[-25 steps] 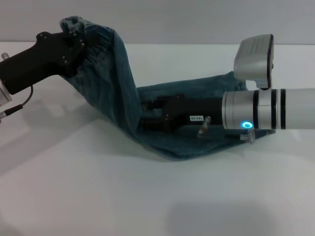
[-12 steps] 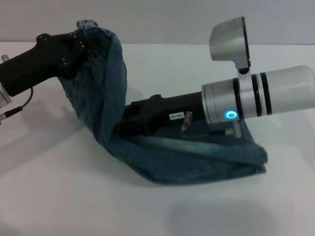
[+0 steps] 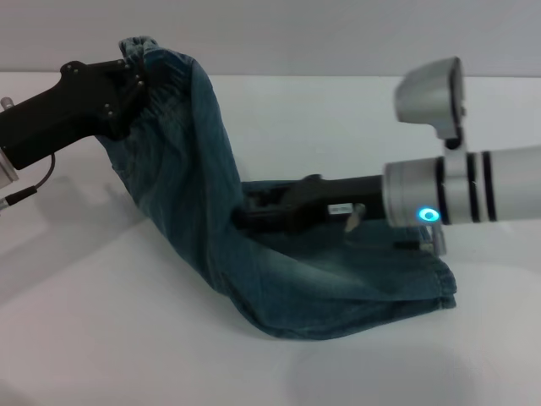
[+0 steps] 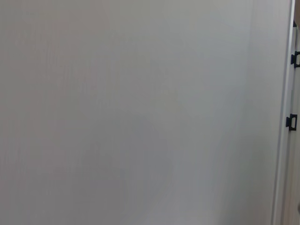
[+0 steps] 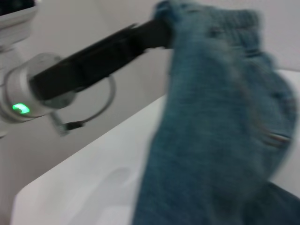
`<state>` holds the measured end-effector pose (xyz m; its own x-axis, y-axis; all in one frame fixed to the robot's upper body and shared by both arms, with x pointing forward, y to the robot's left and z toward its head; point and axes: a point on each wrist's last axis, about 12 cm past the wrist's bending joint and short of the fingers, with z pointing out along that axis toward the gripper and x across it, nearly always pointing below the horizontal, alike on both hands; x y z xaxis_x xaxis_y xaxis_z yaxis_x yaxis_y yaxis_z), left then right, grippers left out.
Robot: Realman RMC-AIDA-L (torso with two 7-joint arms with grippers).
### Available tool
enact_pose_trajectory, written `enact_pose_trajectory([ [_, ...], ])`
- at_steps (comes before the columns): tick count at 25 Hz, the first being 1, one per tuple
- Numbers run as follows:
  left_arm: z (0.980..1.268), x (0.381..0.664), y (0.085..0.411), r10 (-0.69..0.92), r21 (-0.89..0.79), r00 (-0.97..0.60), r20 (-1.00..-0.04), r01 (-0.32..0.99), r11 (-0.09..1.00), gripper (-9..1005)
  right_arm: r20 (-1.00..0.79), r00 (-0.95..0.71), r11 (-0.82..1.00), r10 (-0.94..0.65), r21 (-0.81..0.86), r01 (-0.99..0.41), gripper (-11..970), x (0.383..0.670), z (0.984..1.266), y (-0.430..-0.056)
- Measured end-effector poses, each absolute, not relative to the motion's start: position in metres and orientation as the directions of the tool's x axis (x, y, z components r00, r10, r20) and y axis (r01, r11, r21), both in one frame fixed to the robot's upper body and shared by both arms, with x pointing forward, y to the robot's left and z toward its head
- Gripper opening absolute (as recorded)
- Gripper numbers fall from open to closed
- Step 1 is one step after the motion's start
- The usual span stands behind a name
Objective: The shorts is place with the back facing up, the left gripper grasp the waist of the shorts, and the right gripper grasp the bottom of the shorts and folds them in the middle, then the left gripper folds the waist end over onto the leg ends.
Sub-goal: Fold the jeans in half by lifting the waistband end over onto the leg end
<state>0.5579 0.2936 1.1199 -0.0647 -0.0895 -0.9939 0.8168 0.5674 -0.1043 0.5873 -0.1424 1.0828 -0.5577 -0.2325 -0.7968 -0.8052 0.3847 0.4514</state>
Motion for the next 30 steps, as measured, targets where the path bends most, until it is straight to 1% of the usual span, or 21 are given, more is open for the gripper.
enact_pose_trajectory([
  [7,1.120,0.556,0.295,-0.088,-0.100,-0.061,-0.994,0.821,0.563,47,-0.806,-0.583,0.497,-0.100,0.467,-0.731,597,0.582,1.070,-0.183],
  [11,1.121,0.552,0.294,-0.097,-0.098,-0.054,-0.994,0.841,0.532,55,-0.819,-0.574,0.570,-0.028,0.459,-0.682,598,0.582,1.064,-0.203],
  [14,1.121,0.550,0.292,-0.097,-0.098,-0.055,-0.994,0.848,0.520,61,-0.821,-0.571,0.596,-0.008,0.455,-0.662,598,0.582,1.061,-0.211],
  [19,1.121,0.544,0.287,-0.105,-0.104,-0.062,-0.993,0.880,0.464,71,-0.827,-0.559,0.660,0.053,0.449,-0.603,597,0.583,1.058,-0.229],
  [21,1.120,0.541,0.284,-0.110,-0.109,-0.067,-0.992,0.890,0.443,75,-0.840,-0.533,0.697,0.100,0.441,-0.565,597,0.585,1.058,-0.241],
  [22,1.120,0.540,0.283,-0.113,-0.112,-0.069,-0.991,0.893,0.436,77,-0.856,-0.490,0.728,0.164,0.440,-0.525,597,0.587,1.058,-0.252],
  [23,1.119,0.539,0.282,-0.115,-0.116,-0.073,-0.991,0.896,0.430,79,-0.856,-0.490,0.728,0.164,0.440,-0.525,597,0.587,1.058,-0.252],
  [27,1.115,0.537,0.279,-0.123,-0.135,-0.091,-0.988,0.898,0.419,87,-0.880,-0.393,0.764,0.268,0.442,-0.469,597,0.586,1.058,-0.266],
  [30,1.115,0.537,0.277,-0.127,-0.136,-0.091,-0.988,0.902,0.409,93,-0.889,-0.348,0.781,0.297,0.436,-0.447,598,0.585,1.057,-0.269],
])
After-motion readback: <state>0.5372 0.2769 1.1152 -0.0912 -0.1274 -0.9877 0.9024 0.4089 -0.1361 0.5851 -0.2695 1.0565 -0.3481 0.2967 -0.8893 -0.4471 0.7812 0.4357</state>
